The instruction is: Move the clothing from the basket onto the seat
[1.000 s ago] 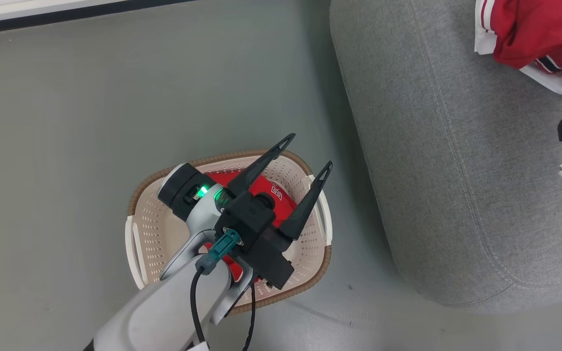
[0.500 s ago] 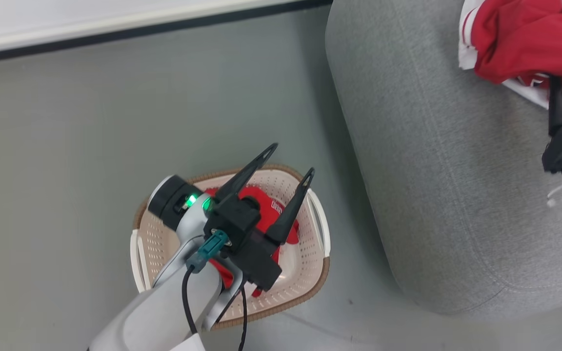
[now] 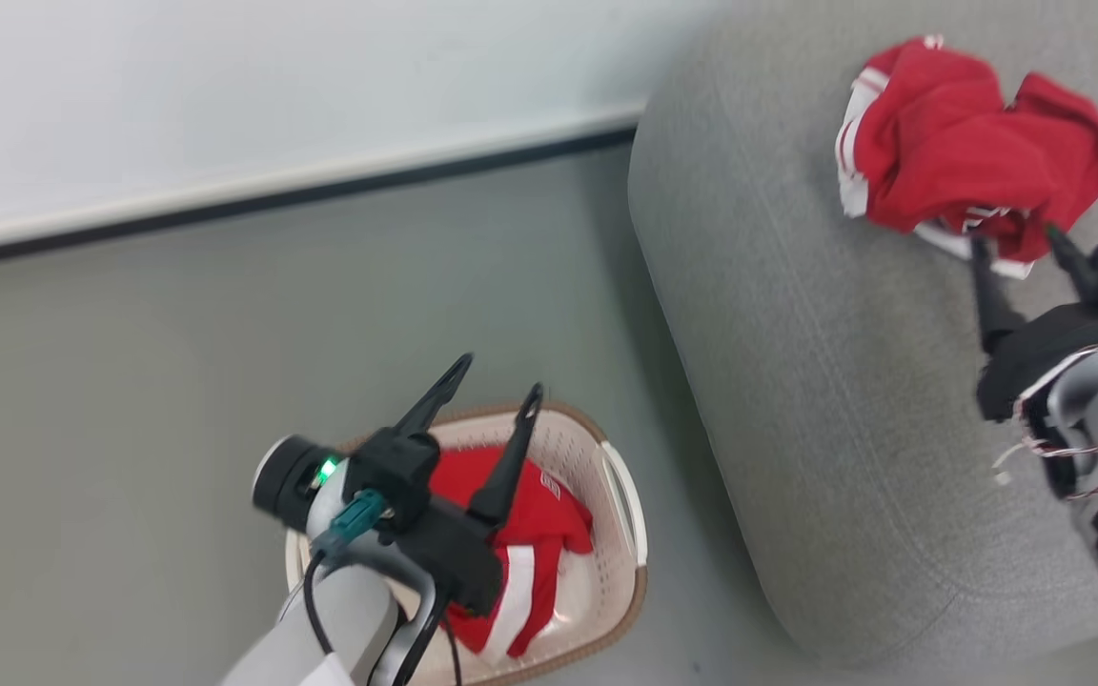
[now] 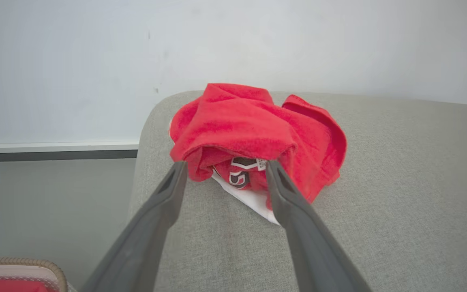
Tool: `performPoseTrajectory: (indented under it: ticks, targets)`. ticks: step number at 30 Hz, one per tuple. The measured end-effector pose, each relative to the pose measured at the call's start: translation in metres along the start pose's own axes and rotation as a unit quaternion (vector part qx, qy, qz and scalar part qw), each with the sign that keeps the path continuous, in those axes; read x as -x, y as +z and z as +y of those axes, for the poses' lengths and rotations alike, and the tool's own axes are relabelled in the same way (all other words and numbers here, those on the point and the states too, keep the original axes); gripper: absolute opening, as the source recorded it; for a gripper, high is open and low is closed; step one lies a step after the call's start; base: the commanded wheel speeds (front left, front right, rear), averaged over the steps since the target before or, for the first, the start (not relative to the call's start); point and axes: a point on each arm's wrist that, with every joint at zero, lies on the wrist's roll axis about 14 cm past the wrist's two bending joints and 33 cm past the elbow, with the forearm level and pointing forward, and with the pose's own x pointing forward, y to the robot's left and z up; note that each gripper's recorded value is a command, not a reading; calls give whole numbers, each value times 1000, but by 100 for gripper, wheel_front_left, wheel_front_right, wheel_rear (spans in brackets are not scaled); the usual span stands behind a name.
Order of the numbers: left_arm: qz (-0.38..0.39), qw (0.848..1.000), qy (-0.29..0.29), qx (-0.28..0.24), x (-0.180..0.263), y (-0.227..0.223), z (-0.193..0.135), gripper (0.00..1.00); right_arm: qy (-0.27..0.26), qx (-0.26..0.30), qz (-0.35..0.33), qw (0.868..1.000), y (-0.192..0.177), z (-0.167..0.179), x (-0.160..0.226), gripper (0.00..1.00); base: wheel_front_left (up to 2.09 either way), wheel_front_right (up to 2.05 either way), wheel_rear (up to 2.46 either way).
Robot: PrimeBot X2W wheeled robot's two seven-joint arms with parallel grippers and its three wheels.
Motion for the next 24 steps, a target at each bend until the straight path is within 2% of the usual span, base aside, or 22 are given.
performPoseTrajectory:
  ticks: [14,24]
  targets:
    - [-20,991,130,13,66,22,46,100,71,-16,-105,992,64,80,36,100,0,0,0]
    - [-50,974,219,14,130,36,80,100,106,-51,-153,981,78,126,73,100,0,0,0]
